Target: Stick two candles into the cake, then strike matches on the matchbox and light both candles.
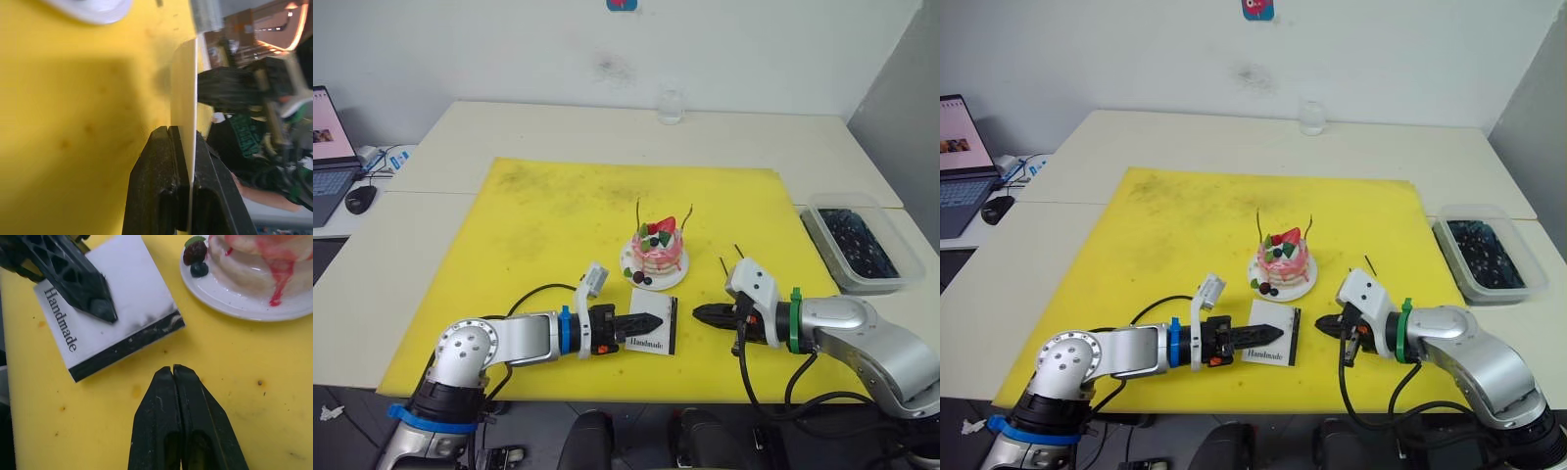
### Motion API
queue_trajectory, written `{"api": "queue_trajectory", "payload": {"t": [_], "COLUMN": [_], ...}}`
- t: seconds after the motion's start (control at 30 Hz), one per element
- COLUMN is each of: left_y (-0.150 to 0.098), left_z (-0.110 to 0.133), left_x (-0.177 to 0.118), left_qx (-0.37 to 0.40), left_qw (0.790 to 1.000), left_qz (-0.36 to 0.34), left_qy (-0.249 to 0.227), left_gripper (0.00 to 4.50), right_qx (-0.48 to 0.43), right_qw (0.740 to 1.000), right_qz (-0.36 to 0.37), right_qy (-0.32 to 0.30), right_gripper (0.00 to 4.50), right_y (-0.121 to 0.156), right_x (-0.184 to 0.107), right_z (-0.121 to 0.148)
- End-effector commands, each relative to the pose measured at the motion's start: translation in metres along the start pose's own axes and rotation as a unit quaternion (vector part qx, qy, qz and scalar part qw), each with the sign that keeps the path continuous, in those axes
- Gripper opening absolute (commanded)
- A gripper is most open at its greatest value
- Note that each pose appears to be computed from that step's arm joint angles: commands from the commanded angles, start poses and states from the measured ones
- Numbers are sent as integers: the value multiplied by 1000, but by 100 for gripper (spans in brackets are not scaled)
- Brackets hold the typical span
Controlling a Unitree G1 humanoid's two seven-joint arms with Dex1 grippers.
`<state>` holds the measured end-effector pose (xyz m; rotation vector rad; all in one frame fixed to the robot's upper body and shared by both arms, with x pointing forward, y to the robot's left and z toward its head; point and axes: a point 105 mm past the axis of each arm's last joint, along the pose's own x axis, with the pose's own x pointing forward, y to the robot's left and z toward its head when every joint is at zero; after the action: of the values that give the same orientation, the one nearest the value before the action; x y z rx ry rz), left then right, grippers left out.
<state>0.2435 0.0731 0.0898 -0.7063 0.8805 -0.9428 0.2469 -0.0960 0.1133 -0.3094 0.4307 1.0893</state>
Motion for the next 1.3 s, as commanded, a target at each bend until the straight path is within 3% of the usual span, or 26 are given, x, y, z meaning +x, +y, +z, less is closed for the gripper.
{"api": "queue_trajectory", "payload": {"t": [0.03,0.07,0.17,0.37,1.3], "left_y": [10,12,13,15,22], "left_z": [-3,-5,-7,-6,-7], "left_x": [4,4,4,2,2], "left_qx": [-4,-4,-5,-8,-15], "left_qw": [1000,1000,1000,1000,999], "left_qz": [21,25,25,26,38], "left_qy": [-1,1,2,1,4], "left_gripper": [1,1,76,262,262], "right_qx": [-16,-16,-25,-34,-55], "right_qw": [1000,1000,1000,999,998], "right_qz": [7,8,11,10,39], "right_qy": [-11,-10,1,14,10], "right_gripper": [0,0,0,0,0], "right_y": [7,7,6,2,9], "right_x": [7,9,15,23,37], "right_z": [6,5,1,-2,0]}}
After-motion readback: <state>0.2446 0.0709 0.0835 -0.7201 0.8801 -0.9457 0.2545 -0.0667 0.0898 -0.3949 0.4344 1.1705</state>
